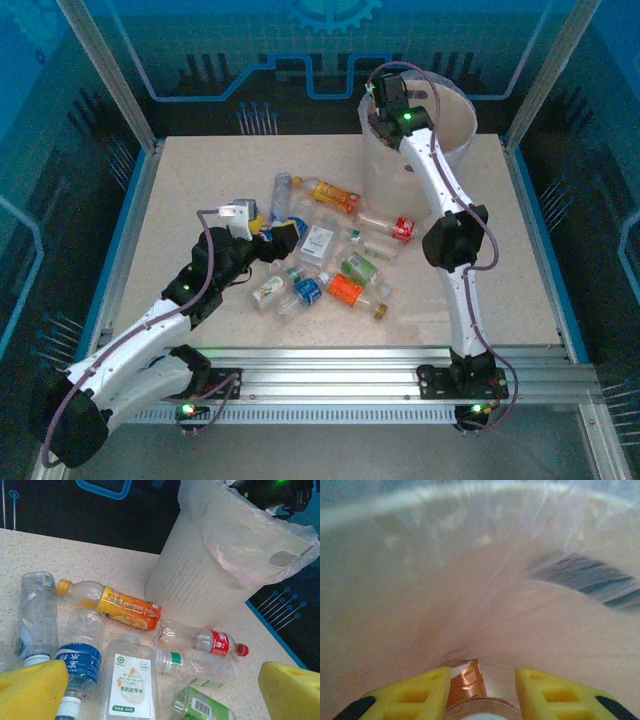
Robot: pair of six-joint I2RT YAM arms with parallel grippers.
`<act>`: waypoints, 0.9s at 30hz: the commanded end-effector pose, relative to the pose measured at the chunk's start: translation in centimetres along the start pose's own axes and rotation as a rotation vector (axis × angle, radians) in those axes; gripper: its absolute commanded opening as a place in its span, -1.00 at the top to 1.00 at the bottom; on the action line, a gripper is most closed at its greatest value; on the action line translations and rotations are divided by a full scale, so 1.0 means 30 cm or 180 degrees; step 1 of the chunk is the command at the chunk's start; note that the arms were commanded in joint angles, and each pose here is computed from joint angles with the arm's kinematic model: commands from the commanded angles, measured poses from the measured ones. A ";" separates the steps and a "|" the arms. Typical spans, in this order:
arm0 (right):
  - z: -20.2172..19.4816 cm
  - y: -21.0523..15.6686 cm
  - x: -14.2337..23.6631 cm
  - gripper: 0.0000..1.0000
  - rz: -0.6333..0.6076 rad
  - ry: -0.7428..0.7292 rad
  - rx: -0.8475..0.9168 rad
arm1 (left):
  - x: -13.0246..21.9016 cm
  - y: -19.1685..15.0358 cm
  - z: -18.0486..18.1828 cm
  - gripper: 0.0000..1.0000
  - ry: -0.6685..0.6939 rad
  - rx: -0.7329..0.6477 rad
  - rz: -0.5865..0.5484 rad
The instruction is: Put the plastic bottles in the bin
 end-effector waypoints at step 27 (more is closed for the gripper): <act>-0.217 0.048 0.372 -0.99 -0.0292 -0.0098 -0.0321 | 0.050 -0.096 0.109 -0.98 0.0601 -0.0251 0.0531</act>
Point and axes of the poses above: each hand's point on the last joint's axis, 136 mm out from that joint toward the fingers, its own x axis back along the fingers, its own z axis along the line the jaws close on, y = z × x, the point moved 2 cm from there along x, back along the fingers, and after that the axes turned 13 degrees about x, right-handed, at the moved point
